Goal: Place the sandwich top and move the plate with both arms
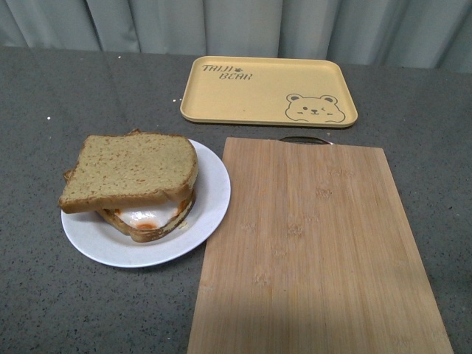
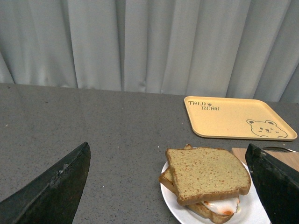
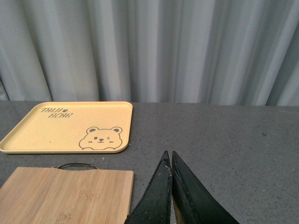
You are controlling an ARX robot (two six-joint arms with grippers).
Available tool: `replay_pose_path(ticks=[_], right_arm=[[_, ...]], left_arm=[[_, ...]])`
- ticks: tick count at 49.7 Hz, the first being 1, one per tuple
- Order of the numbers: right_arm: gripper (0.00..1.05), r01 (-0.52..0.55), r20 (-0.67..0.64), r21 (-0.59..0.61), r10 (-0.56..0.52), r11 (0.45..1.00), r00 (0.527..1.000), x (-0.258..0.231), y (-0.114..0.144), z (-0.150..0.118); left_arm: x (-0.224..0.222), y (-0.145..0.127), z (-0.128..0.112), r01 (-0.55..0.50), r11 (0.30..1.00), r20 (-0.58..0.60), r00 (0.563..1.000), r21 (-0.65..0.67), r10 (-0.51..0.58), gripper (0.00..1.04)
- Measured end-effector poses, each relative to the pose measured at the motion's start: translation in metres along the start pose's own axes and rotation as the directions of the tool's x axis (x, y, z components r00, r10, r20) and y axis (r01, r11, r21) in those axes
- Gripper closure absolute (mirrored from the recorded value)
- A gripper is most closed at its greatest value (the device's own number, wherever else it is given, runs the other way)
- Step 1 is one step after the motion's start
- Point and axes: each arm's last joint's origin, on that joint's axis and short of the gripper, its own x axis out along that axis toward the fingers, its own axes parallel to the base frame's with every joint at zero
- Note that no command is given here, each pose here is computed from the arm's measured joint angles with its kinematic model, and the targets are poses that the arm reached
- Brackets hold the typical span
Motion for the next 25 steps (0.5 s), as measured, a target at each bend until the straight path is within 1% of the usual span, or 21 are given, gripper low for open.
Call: replay_pose_path(ticks=[7, 14, 25], right_arm=[[1.04, -0.027, -0.020, 0.000, 0.027, 1.000, 0.999, -0.008, -0.006, 0.005], [1.04, 0.006, 0.002, 0.002, -0.006, 1.000, 1.000, -0.018, -0.013, 0.012], [1.04, 0.001, 0.006, 0.001, -0.001, 1.000, 1.000, -0.028, -0.014, 0.013]], left_arm=[[0.000, 0.000, 0.000, -0.001, 1.000, 0.000, 1.000, 0.000, 0.001, 0.07], [0.000, 0.000, 0.000, 0.000, 1.000, 0.000, 1.000, 0.000, 0.000, 0.07], [0.000, 0.000, 0.000, 0.000, 1.000, 0.000, 1.000, 0.000, 0.000, 0.07]])
